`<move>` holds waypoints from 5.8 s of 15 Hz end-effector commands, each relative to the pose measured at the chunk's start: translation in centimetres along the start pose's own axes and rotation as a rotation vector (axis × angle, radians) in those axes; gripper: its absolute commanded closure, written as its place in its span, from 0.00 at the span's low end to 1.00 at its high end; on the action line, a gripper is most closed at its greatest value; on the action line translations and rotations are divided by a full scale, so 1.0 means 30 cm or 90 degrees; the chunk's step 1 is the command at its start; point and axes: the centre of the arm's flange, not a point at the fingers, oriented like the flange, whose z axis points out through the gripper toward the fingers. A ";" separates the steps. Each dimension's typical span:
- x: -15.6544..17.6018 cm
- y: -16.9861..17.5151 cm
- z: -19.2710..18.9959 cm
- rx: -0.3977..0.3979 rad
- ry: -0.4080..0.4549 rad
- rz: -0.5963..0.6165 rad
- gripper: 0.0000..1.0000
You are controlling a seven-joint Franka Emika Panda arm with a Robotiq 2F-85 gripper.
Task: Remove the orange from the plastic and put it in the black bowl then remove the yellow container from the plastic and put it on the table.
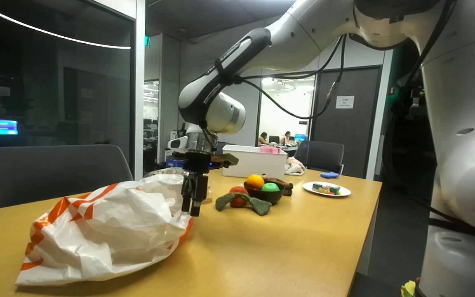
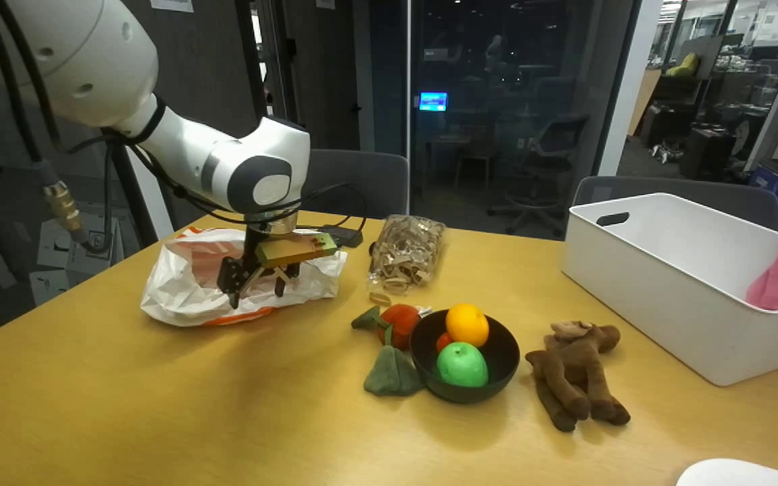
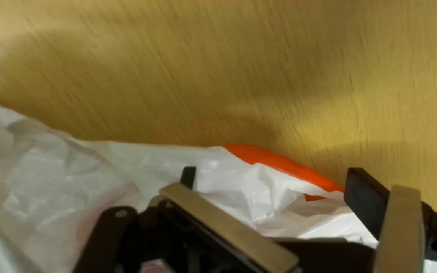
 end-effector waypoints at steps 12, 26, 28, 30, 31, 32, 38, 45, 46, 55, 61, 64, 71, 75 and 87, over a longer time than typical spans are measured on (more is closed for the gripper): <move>0.283 -0.036 -0.003 -0.054 -0.043 -0.313 0.00; 0.342 0.012 0.042 -0.111 -0.034 -0.350 0.00; 0.343 0.013 0.040 -0.112 -0.034 -0.350 0.00; 0.344 0.014 0.038 -0.113 -0.033 -0.350 0.00; 0.344 0.014 0.038 -0.113 -0.033 -0.350 0.00; 0.344 0.014 0.038 -0.113 -0.033 -0.350 0.00; 0.458 -0.067 0.072 -0.058 0.076 -0.418 0.00; 0.446 -0.090 0.242 -0.017 -0.038 -0.476 0.00; 0.438 -0.092 0.248 -0.012 -0.047 -0.482 0.00; 0.528 -0.180 0.209 0.009 -0.055 -0.500 0.72; 0.646 -0.282 0.167 -0.030 -0.229 -0.490 1.00; 0.687 -0.305 0.135 -0.080 -0.332 -0.479 1.00; 0.696 -0.302 0.137 -0.020 -0.314 -0.358 0.63; 0.700 -0.280 0.183 0.063 -0.192 -0.322 0.34; 0.768 -0.282 0.190 -0.026 -0.236 -0.315 0.00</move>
